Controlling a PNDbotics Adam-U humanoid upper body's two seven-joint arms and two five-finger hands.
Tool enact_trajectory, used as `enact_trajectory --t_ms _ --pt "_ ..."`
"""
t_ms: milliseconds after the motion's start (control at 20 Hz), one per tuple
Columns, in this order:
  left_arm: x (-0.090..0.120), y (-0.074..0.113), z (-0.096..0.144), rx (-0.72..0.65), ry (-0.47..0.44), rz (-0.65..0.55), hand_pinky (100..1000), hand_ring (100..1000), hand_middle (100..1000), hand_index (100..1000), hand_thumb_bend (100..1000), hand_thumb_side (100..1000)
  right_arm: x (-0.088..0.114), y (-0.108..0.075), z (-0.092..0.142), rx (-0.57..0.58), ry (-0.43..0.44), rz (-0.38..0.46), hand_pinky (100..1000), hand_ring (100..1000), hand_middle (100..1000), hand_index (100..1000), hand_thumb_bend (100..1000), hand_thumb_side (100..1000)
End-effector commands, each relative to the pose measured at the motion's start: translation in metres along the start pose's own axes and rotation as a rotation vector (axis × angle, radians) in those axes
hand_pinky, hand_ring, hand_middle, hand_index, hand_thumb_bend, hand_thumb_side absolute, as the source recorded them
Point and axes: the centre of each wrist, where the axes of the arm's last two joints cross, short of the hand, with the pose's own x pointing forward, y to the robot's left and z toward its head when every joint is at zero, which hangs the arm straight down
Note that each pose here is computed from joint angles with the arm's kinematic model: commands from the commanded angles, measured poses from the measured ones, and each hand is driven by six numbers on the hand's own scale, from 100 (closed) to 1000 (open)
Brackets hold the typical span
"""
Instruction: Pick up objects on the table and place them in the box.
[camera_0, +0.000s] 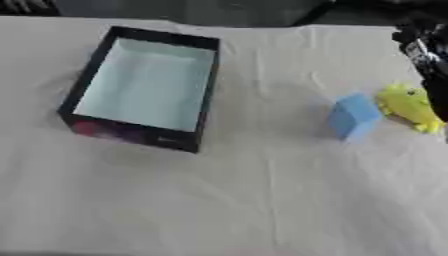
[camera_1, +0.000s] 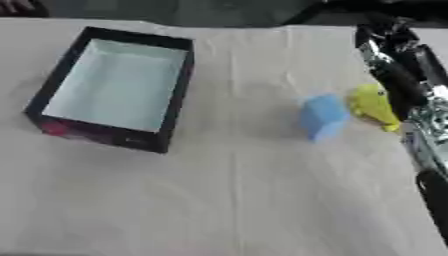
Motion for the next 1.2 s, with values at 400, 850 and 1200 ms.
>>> enact_trajectory --t_ms 400,850,1200 --pt "0.008 0.002 -0.005 -0.004 -0.03 -0.008 793 672 790 845 443 697 0.009 -0.005 -0.003 0.01 -0.026 0.031 1000 896 824 880 183 406" --pt "0.008 0.004 -0.006 -0.006 -0.031 -0.023 793 671 789 844 443 696 0.049 -0.027 -0.01 0.146 -0.111 0.276 1000 908 837 890 205 389" --pt "0.007 0.005 -0.006 -0.009 -0.029 -0.033 792 670 788 844 443 695 0.091 -0.04 -0.017 0.425 -0.158 0.58 1000 928 857 905 276 441"
